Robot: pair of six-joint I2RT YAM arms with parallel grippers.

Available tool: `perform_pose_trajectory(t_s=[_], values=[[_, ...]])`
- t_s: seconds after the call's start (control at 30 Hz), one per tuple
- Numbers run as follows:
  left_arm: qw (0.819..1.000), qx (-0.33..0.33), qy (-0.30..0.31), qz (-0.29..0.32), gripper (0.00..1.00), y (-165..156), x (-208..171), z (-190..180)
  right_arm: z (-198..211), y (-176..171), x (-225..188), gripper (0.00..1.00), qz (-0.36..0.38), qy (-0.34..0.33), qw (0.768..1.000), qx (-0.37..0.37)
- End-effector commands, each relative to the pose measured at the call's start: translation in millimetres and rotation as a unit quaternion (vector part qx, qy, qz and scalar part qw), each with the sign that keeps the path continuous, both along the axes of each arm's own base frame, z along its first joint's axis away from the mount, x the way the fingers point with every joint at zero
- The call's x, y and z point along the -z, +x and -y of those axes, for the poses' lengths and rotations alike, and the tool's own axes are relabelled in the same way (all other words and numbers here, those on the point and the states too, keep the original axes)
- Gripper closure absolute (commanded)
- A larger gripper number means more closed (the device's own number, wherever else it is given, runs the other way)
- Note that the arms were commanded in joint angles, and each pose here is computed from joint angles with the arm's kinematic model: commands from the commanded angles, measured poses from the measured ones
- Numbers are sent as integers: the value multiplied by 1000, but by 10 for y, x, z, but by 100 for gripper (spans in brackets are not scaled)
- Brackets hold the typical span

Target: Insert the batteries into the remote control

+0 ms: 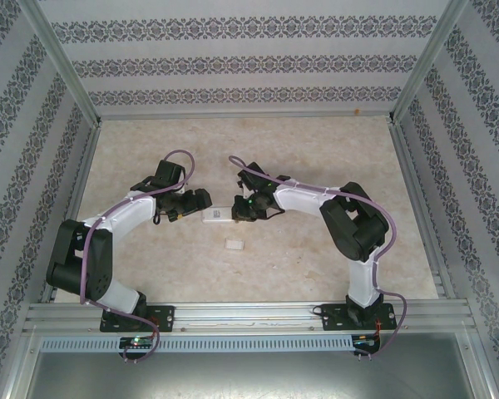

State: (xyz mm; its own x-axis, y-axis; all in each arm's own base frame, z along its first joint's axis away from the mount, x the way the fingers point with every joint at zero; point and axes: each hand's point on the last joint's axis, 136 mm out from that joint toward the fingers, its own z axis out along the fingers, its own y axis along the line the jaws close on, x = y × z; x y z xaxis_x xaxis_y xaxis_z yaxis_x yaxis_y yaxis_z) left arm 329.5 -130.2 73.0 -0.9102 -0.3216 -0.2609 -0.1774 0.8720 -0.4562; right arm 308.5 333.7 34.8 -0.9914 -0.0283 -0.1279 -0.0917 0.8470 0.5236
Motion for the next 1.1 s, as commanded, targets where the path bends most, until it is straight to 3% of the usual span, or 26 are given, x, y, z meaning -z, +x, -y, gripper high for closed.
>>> perform_pose_trajectory(t_s=[0.0,0.3,0.47,1.07], values=[[1000,-3,-7,14,14,36,-105,4,15,-34,-4,80,-9,-15,1000,10],[1000,-3,-8,13,14,33,-95,10,13,33,-152,77,9,-15,1000,11],[1000,-2,-12,5,14,29,-56,27,66,24,-63,81,5,-33,999,7],[999,20,-13,-29,14,-41,168,140,-4,-86,-53,76,1,-39,999,-9]])
